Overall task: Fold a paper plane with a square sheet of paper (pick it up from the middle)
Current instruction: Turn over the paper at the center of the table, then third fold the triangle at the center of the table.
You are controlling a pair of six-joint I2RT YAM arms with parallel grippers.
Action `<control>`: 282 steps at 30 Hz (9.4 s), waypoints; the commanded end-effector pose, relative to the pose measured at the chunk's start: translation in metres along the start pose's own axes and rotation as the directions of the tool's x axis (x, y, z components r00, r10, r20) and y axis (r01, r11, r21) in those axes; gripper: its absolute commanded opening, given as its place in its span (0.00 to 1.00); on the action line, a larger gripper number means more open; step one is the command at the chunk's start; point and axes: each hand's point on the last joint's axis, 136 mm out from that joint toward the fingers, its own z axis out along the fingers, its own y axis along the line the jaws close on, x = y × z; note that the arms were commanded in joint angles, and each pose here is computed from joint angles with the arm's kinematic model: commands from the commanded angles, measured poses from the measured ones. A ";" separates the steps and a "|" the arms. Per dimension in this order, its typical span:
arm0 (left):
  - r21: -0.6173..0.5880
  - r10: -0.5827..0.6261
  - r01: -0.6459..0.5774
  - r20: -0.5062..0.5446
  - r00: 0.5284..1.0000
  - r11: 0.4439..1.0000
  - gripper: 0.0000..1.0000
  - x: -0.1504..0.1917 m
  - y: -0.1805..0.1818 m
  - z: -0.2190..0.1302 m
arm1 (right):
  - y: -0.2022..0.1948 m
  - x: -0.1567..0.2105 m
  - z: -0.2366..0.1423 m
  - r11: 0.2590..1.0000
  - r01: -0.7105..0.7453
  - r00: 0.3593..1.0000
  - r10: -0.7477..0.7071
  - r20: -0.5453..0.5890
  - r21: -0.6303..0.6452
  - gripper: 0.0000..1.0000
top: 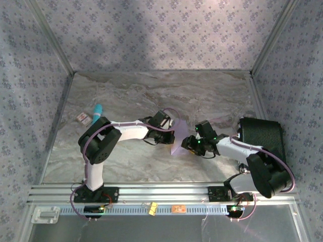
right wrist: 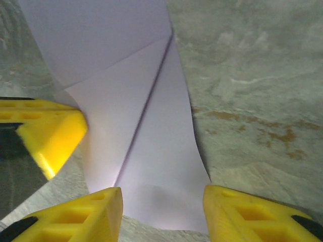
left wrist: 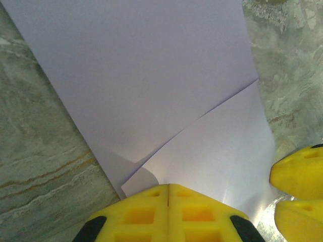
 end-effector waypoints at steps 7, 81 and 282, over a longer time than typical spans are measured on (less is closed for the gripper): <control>-0.068 -0.038 0.035 -0.053 0.998 0.997 0.03 0.021 0.018 0.002 | 0.029 -0.020 0.002 0.991 0.019 0.999 -0.013 0.047 -0.130 0.55; -0.097 -0.133 0.165 0.269 0.954 0.982 0.30 0.004 0.049 -0.147 | 0.018 -0.068 -0.087 0.865 0.320 0.880 -0.422 0.217 0.387 0.05; 0.130 -0.416 0.427 -0.108 0.903 0.895 0.26 0.011 -0.004 -0.010 | -0.024 -0.013 0.014 0.996 -0.011 1.000 0.012 0.012 -0.091 0.06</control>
